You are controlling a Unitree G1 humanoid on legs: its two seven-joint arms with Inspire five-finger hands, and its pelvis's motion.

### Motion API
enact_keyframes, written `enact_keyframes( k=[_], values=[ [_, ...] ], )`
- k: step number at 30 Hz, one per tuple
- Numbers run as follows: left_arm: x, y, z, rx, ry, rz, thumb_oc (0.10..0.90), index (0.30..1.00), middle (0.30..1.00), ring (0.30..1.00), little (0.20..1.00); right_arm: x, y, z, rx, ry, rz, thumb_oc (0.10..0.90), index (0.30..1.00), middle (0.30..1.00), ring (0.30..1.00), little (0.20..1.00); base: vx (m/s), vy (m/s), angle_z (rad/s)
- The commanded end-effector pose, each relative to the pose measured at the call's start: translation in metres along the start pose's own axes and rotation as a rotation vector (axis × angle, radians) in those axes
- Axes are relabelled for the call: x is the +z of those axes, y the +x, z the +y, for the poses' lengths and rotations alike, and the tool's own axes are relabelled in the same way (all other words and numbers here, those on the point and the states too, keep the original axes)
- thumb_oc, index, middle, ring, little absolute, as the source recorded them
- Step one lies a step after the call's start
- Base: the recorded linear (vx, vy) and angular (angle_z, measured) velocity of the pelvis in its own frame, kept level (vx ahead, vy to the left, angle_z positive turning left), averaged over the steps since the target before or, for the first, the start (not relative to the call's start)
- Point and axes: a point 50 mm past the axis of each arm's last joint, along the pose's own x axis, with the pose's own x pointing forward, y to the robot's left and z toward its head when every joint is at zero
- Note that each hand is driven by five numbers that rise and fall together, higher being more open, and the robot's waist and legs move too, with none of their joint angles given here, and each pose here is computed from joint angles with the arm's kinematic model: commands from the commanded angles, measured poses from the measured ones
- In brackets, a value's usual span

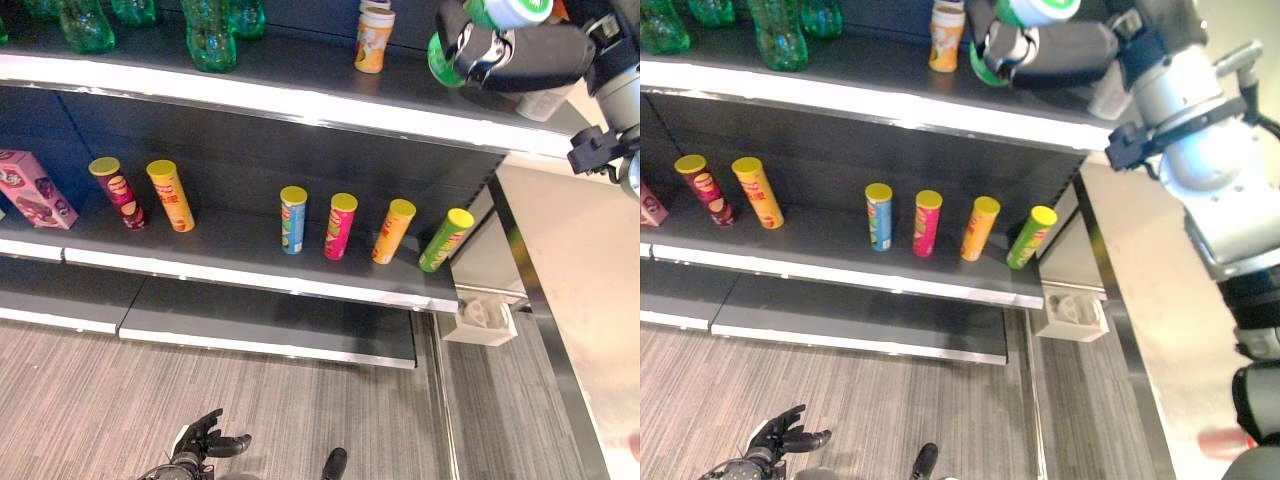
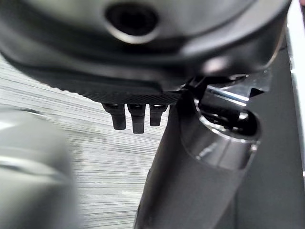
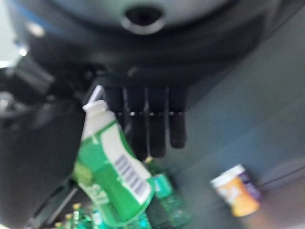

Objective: Put the goods on the table back onto the shelves and tidy them up.

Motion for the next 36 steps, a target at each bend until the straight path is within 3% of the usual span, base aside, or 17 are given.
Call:
enact_keyframes(
  k=[1,15,22,36],
  values=[
    [0.013,0.001,0.013,0.007,0.067,-0.048,0.8,0.9,0.9,0.9,0.9,0.014,0.014,-0.037,-0.178,0.077,-0.073,0.4,0.3,0.3,0.3,0.3,0.04,0.067,0.16],
    [0.009,-0.001,0.031,0.074,0.094,-0.032,0.8,0.9,0.9,0.9,0.9,-0.023,0.021,-0.038,-0.173,0.033,0.126,0.4,0.3,0.3,0.3,0.3,0.13,0.16,-0.01],
    [0.01,-0.001,0.027,0.054,0.095,-0.044,0.8,0.9,0.9,0.9,0.9,-0.024,0.019,-0.044,-0.125,-0.024,0.155,0.4,0.3,0.3,0.3,0.3,0.05,0.064,-0.15],
    [0.013,-0.001,0.03,0.062,0.091,-0.053,0.8,0.9,0.9,0.9,0.9,-0.033,0.021,-0.035,-0.082,0.02,0.19,0.4,0.3,0.3,0.3,0.3,0.01,-0.006,-0.09]
  ],
)
